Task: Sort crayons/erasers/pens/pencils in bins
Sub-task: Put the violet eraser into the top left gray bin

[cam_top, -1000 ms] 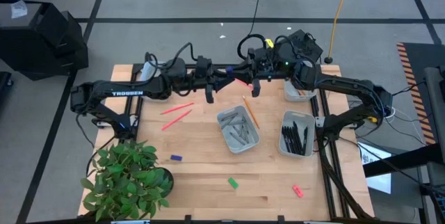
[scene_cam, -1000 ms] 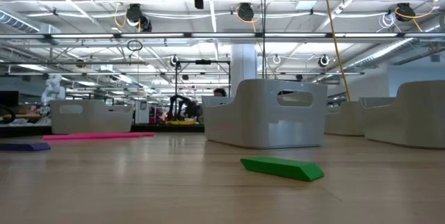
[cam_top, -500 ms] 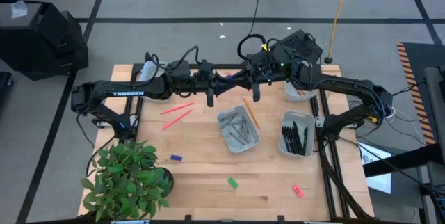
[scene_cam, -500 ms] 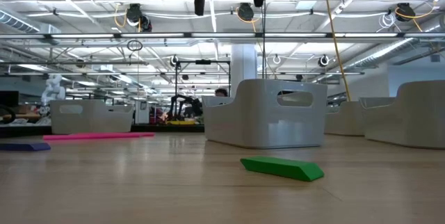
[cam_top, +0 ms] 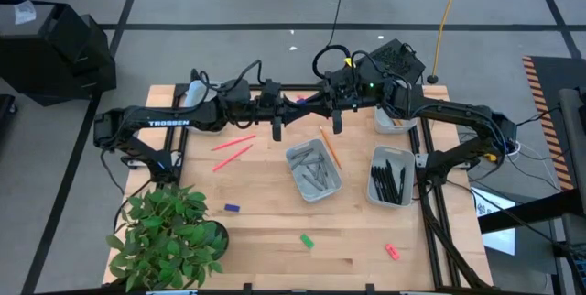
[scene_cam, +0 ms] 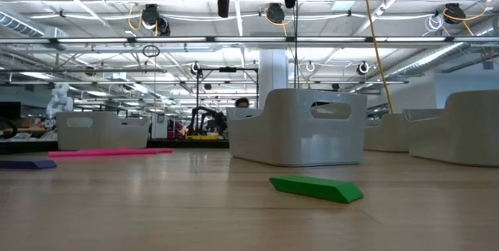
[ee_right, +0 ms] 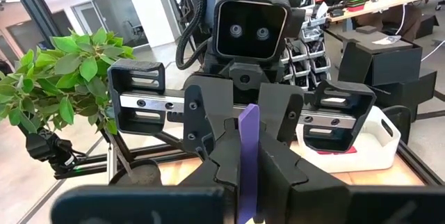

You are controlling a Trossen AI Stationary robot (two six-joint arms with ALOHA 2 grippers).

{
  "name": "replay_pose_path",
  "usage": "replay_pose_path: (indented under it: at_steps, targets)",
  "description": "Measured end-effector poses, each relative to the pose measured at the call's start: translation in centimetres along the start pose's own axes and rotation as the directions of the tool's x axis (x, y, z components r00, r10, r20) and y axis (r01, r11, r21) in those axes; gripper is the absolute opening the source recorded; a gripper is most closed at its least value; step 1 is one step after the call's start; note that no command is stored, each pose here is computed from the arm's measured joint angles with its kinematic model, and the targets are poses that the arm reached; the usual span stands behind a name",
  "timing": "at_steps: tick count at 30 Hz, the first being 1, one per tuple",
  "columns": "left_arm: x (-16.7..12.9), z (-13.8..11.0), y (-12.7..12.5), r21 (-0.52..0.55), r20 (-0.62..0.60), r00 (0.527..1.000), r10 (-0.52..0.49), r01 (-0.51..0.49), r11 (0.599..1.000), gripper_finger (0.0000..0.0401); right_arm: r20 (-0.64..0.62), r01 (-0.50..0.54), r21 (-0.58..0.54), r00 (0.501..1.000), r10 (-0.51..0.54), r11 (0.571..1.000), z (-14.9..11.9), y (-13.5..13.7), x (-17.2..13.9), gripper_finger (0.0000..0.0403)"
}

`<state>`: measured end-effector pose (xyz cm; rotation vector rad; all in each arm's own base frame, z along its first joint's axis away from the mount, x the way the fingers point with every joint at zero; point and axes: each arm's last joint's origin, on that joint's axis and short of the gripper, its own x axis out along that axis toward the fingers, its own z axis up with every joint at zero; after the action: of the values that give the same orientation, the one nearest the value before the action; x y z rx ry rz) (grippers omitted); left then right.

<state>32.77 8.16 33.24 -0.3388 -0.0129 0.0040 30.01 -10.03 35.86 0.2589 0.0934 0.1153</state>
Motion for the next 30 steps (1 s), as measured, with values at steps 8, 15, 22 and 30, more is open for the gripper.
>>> replay_pose_path:
  at_steps: [8,15,22,30]
  targets:
    - [0.0,0.0,0.1,-0.001,-0.001,1.0,0.001,-0.001,1.0,0.0019,0.0,-0.005,0.025,1.0,0.005,1.0,0.0,0.0,0.0,0.0051]
    - [-0.8,0.0,1.0,-0.025,-0.078,0.995,0.055,-0.058,0.998,0.0019,0.025,0.017,0.018,1.0,-0.018,1.0,0.6,0.5,-0.8,0.0148]
    - [-5.5,-0.2,2.7,-0.054,-0.342,0.872,0.349,-0.39,0.919,0.0019,0.105,0.195,-0.072,0.977,-0.187,0.978,2.6,1.5,-3.9,0.0216]
    - [-13.7,-2.6,4.9,0.035,-0.717,0.27,0.643,-0.907,0.421,0.0019,-0.008,0.243,-0.052,0.97,-0.244,0.969,1.9,1.7,-5.2,0.0217]
